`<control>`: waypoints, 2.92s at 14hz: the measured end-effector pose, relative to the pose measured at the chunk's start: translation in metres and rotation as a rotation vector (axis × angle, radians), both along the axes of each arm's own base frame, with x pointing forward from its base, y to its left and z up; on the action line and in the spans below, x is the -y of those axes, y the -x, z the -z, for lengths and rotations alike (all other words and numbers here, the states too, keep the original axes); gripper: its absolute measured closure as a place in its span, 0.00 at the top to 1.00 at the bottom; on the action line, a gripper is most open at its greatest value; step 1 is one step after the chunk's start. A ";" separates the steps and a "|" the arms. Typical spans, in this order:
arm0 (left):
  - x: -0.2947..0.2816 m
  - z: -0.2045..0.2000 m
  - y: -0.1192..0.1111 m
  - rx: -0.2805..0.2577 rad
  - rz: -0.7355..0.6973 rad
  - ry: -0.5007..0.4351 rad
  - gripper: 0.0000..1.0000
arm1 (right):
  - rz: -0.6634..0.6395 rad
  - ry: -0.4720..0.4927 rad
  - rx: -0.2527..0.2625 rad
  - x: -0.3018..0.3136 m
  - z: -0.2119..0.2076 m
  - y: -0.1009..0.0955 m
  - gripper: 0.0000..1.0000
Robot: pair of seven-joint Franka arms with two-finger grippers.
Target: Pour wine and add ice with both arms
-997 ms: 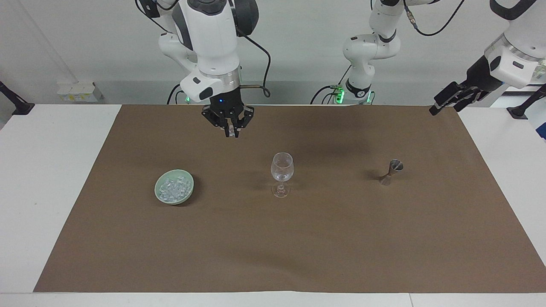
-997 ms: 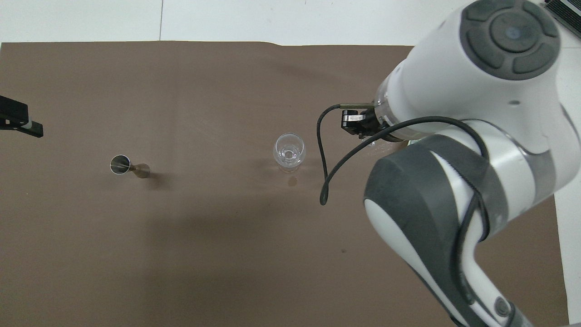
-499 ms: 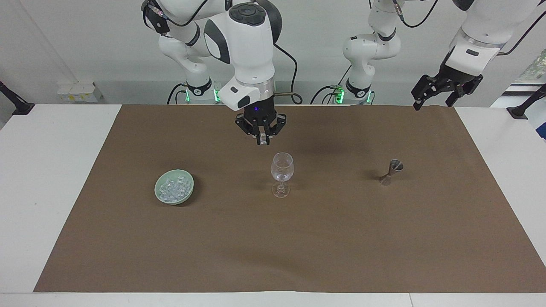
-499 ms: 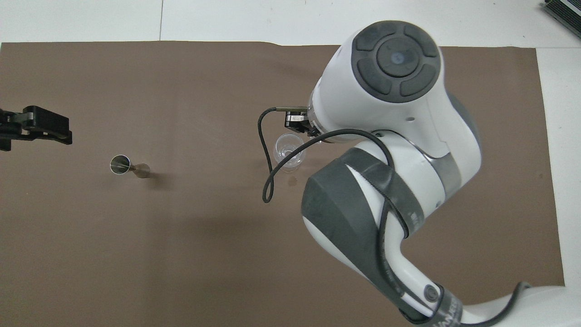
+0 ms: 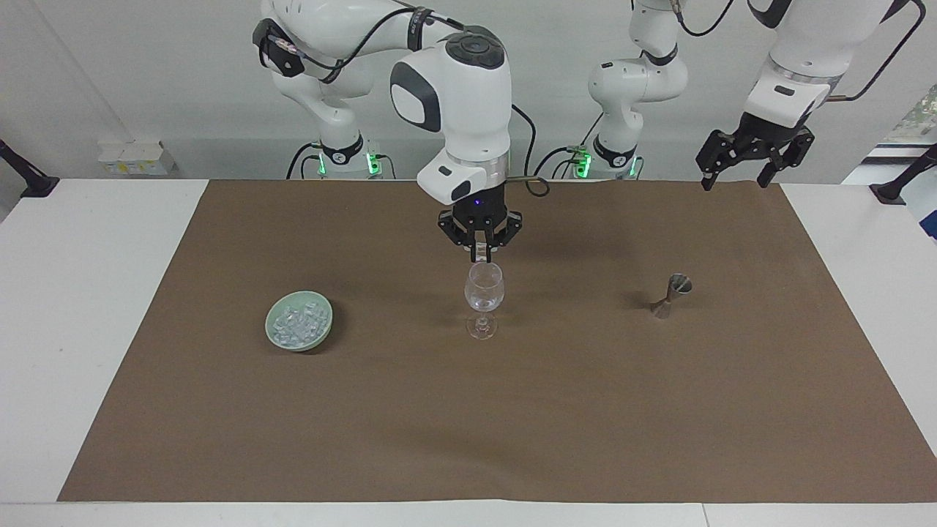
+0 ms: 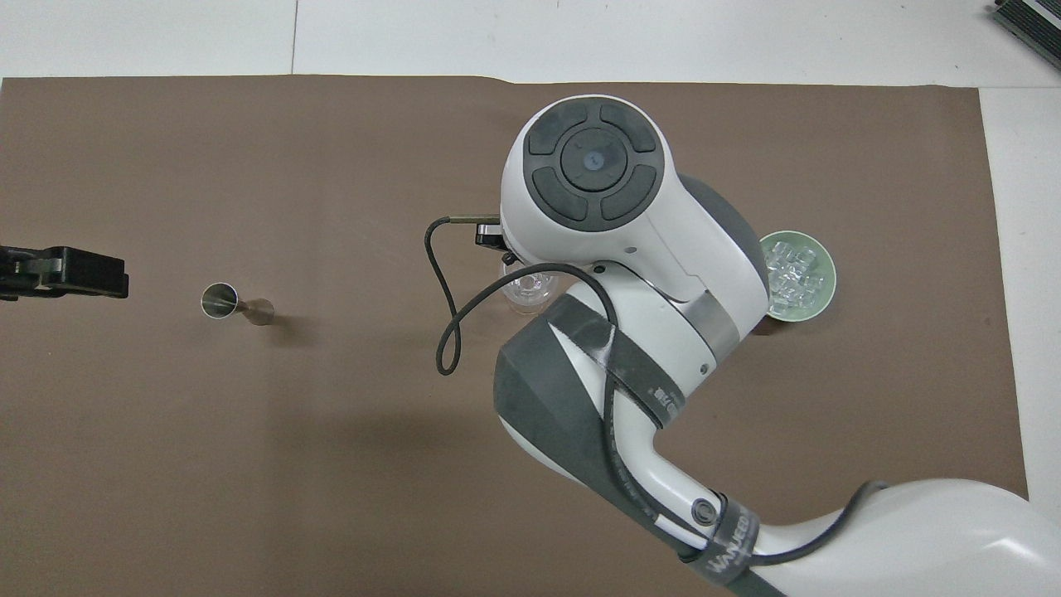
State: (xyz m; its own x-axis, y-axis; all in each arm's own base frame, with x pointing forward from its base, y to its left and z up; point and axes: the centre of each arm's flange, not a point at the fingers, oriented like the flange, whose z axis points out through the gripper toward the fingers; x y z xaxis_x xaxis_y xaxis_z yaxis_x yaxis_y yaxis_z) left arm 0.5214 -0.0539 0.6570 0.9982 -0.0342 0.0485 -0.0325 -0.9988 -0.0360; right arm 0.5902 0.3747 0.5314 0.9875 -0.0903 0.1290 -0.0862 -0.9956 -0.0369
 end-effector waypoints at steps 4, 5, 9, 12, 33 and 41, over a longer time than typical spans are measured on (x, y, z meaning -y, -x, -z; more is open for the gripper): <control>-0.005 0.001 -0.001 0.001 0.000 0.000 1.00 | -0.013 0.025 -0.013 -0.008 0.034 -0.002 0.22; -0.007 0.001 -0.001 0.001 -0.002 0.001 1.00 | -0.014 0.027 -0.015 -0.009 0.036 -0.002 0.22; -0.008 0.000 -0.002 0.006 -0.001 0.006 1.00 | -0.020 0.024 -0.015 -0.011 0.034 0.000 0.22; -0.008 0.000 -0.002 0.012 0.000 0.007 1.00 | -0.023 0.024 -0.016 -0.013 0.035 0.002 0.22; -0.021 -0.010 -0.002 0.031 0.035 0.005 1.00 | -0.031 0.046 -0.007 -0.012 0.039 0.002 0.62; -0.024 -0.008 -0.005 0.029 0.042 0.005 1.00 | 0.022 0.054 0.068 0.012 -0.007 0.001 1.00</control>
State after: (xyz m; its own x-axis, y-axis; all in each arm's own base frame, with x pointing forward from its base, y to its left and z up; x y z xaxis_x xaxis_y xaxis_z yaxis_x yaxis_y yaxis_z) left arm 0.5260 -0.0302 0.6648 0.9941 -0.0755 0.0774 -0.0731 -0.9968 -0.0329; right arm 0.5893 0.3625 0.5387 0.9743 -0.1025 0.2007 -0.1067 -0.9942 0.0105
